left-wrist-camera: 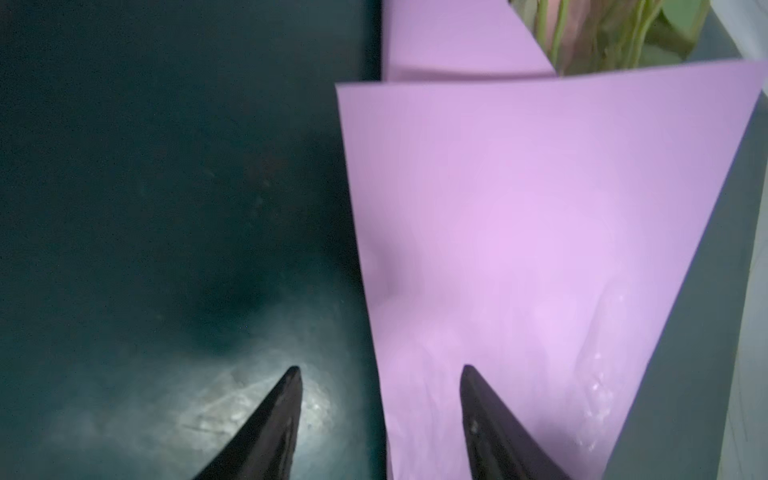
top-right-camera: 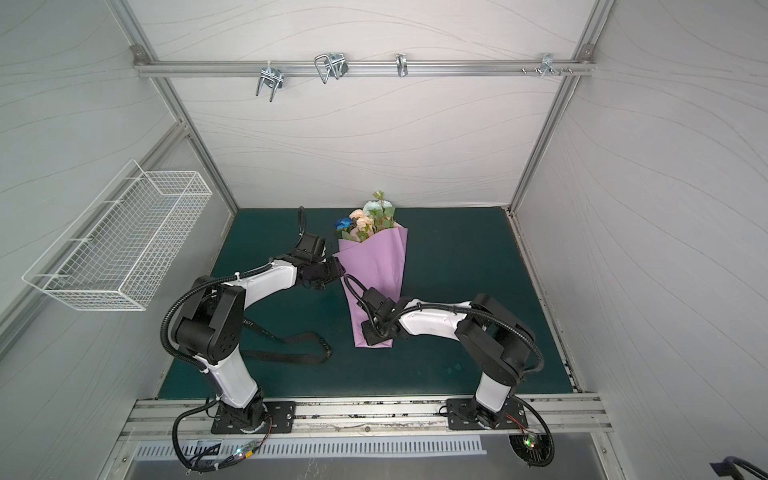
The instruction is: Tie the bouquet of fake flowers
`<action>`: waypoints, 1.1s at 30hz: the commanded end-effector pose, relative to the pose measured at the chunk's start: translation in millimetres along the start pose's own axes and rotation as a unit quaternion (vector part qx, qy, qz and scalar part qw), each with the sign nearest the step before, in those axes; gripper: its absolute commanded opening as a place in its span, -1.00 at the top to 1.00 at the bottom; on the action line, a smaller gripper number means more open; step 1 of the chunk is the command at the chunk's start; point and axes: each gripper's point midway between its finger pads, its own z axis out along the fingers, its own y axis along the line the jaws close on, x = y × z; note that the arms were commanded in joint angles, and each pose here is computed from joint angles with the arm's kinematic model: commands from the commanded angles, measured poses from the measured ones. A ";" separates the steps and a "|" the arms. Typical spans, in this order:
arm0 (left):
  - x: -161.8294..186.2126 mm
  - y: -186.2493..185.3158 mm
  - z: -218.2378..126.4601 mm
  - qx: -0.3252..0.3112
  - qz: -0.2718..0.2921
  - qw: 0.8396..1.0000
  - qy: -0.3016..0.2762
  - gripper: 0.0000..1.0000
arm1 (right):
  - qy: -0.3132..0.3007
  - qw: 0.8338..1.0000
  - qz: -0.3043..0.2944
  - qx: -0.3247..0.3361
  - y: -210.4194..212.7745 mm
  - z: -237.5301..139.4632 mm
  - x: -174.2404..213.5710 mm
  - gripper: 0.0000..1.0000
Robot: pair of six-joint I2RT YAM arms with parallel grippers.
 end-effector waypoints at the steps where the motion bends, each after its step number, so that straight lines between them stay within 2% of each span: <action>1: 21.3 -20.0 5.8 0.023 0.011 0.999 0.027 -0.32 | 0.025 1.000 0.016 0.010 -8.2 9.9 13.9 0.49; 3: 29.1 -15.4 14.6 0.005 0.014 0.999 0.040 -0.30 | 0.024 1.000 0.017 0.008 -7.5 8.8 12.7 0.49; 8: 38.2 2.0 37.8 -0.037 0.011 0.997 0.070 -0.05 | 0.011 0.999 0.031 -0.006 -6.8 -1.6 4.3 0.49; 12: 38.4 2.6 40.7 -0.039 0.018 0.996 0.074 -0.07 | -0.022 0.998 0.056 -0.031 -10.6 -22.6 -15.4 0.46; 16: 37.6 -0.6 41.3 -0.035 0.021 0.996 0.076 -0.07 | -0.081 0.992 0.084 -0.044 -21.7 -49.9 -51.5 0.38; 20: 39.1 -0.9 43.9 -0.038 0.024 0.996 0.080 -0.06 | -0.122 0.986 0.105 -0.049 -34.0 -62.0 -89.5 0.37; 27: 37.4 -4.9 43.2 -0.033 0.027 0.996 0.079 -0.14 | -0.132 0.983 0.119 -0.054 -46.6 -41.8 -144.6 0.41; 33: 35.2 -4.5 46.1 -0.037 0.029 0.996 0.079 -0.15 | -0.129 0.983 0.130 0.011 -80.5 -20.3 -166.3 0.44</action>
